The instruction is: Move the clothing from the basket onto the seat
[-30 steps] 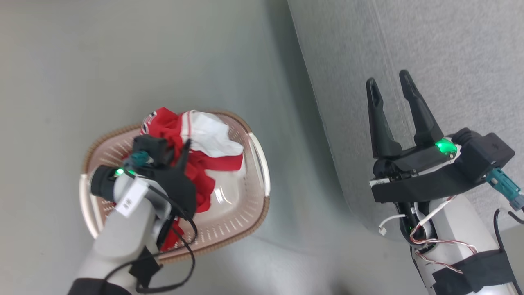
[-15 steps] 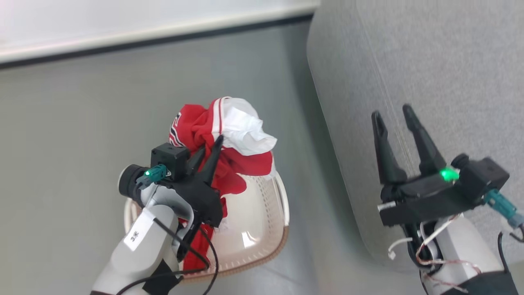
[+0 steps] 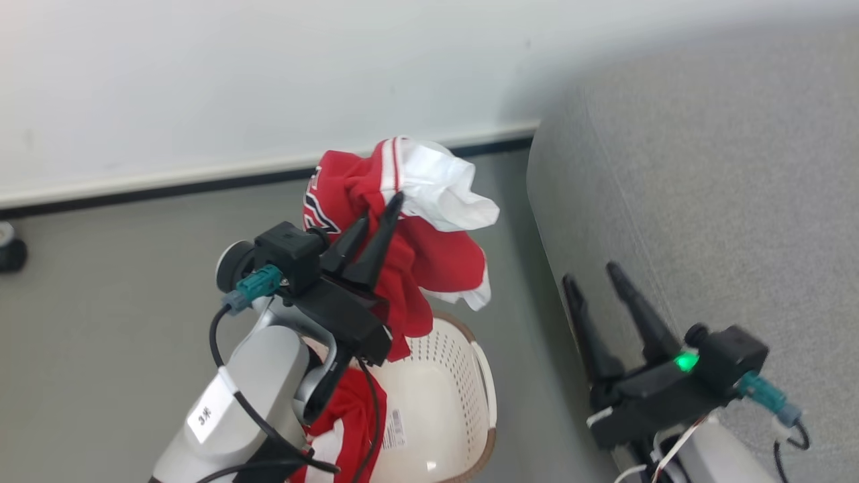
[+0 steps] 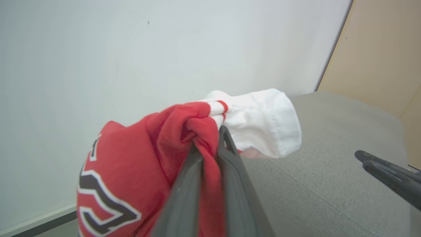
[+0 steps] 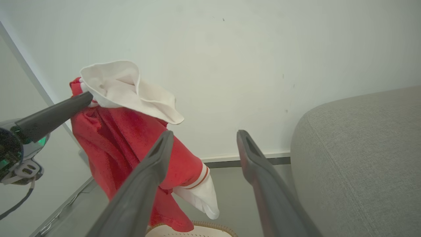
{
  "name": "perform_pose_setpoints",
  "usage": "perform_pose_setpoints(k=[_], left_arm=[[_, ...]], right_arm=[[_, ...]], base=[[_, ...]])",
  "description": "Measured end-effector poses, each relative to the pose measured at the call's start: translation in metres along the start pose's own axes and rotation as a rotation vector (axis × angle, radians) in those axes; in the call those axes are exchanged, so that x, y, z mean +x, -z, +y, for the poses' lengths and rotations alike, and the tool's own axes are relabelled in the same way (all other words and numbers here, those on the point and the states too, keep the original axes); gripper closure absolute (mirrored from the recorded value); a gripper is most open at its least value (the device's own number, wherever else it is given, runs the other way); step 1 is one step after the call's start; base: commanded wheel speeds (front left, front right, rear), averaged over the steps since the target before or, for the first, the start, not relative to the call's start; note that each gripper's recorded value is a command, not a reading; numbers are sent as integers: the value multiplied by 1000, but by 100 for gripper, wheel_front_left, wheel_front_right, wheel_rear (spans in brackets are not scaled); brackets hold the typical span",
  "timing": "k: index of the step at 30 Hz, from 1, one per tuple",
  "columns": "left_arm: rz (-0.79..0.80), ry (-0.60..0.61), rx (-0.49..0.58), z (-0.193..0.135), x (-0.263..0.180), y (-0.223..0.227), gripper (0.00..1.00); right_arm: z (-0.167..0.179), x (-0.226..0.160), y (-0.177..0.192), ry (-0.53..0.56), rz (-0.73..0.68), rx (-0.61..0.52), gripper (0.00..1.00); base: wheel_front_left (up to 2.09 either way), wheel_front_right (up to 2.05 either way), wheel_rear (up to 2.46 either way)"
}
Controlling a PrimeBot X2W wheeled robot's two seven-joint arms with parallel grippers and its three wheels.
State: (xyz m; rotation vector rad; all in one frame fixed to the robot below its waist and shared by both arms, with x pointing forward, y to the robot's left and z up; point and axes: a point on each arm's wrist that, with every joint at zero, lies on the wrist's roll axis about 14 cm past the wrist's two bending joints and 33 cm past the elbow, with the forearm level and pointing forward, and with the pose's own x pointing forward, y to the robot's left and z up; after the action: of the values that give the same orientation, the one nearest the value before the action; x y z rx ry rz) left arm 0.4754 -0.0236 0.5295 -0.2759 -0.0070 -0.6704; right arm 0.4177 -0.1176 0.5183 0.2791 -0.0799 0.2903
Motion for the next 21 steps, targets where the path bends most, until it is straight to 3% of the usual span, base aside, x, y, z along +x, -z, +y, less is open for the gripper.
perform_pose_setpoints(k=[11, 21], left_arm=[[-185, 110, 71, -52, -18, -77, 100], [-188, 136, 74, -65, -28, -87, 100]], right_arm=[[58, -25, -10, -169, -9, -26, 0], [76, -30, -10, -251, 0, -81, 0]], base=[[0, 0, 0], [0, 0, 0]])
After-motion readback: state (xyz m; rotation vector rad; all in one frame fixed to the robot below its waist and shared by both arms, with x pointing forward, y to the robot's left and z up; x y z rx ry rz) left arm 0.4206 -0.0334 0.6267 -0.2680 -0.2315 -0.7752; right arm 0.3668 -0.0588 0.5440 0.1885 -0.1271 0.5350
